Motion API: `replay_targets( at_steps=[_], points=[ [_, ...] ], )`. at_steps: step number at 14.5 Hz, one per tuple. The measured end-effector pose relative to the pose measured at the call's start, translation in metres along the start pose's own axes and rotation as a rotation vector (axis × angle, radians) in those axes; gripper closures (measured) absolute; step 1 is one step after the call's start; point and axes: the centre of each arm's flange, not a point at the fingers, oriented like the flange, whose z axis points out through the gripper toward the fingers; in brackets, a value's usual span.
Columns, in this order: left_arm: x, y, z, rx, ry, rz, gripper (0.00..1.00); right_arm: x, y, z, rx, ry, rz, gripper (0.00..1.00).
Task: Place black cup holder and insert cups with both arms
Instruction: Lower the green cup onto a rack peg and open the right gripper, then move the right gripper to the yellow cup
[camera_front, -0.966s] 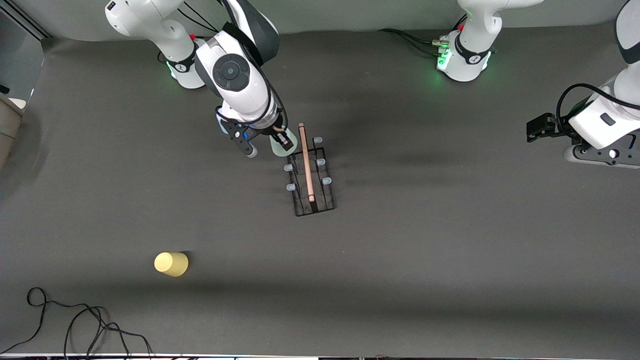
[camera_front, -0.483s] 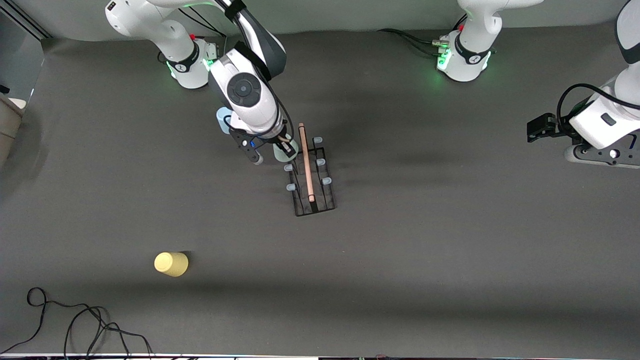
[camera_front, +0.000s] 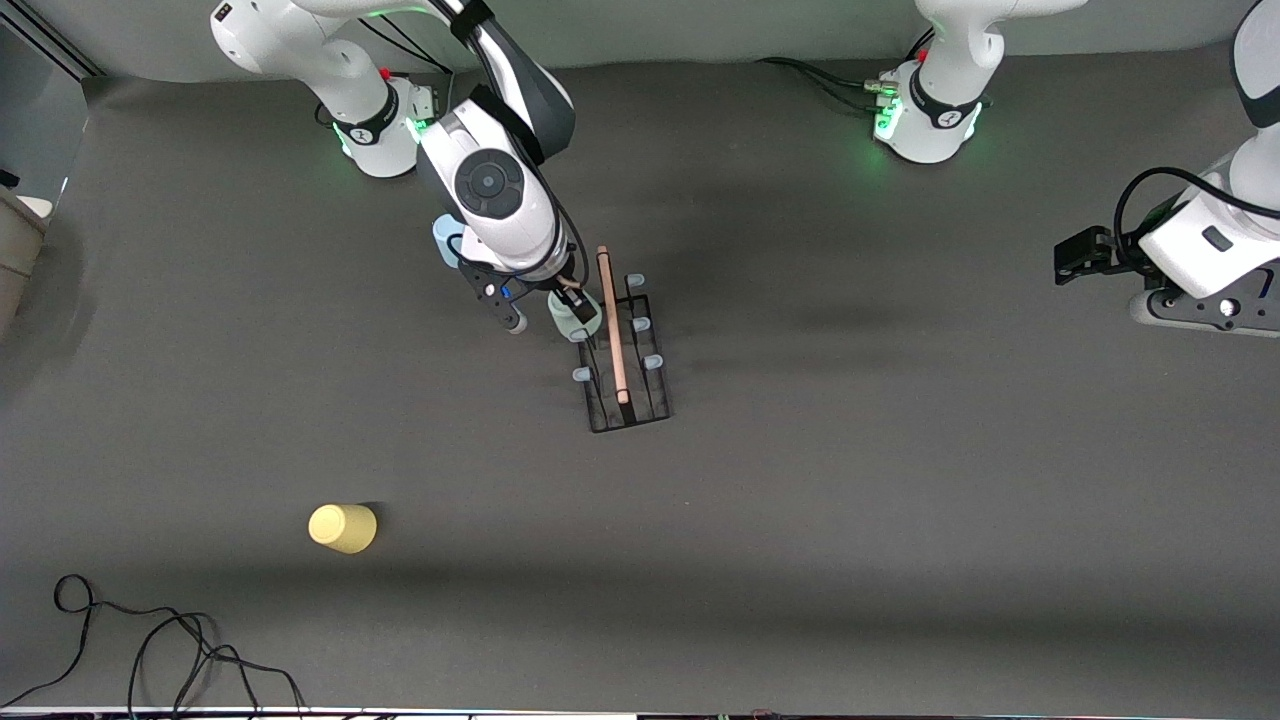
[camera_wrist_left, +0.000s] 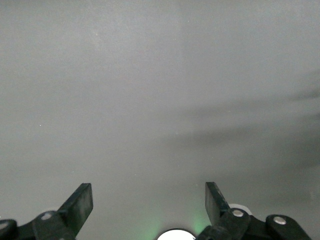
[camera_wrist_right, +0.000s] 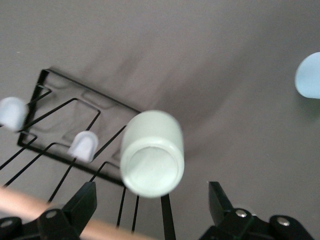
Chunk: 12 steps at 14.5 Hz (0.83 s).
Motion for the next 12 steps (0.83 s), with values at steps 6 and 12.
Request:
replay_targets(
  at_steps=[6,12],
  points=[
    [0.000,-0.001,0.000,0.000,0.000,-0.001,0.00,0.101,0.009,-0.173,0.000,-0.004,-0.222,0.00],
    [0.000,-0.001,0.000,0.000,0.000,-0.002,0.00,0.293,0.047,-0.203,0.007,0.096,-0.647,0.00]
  ],
)
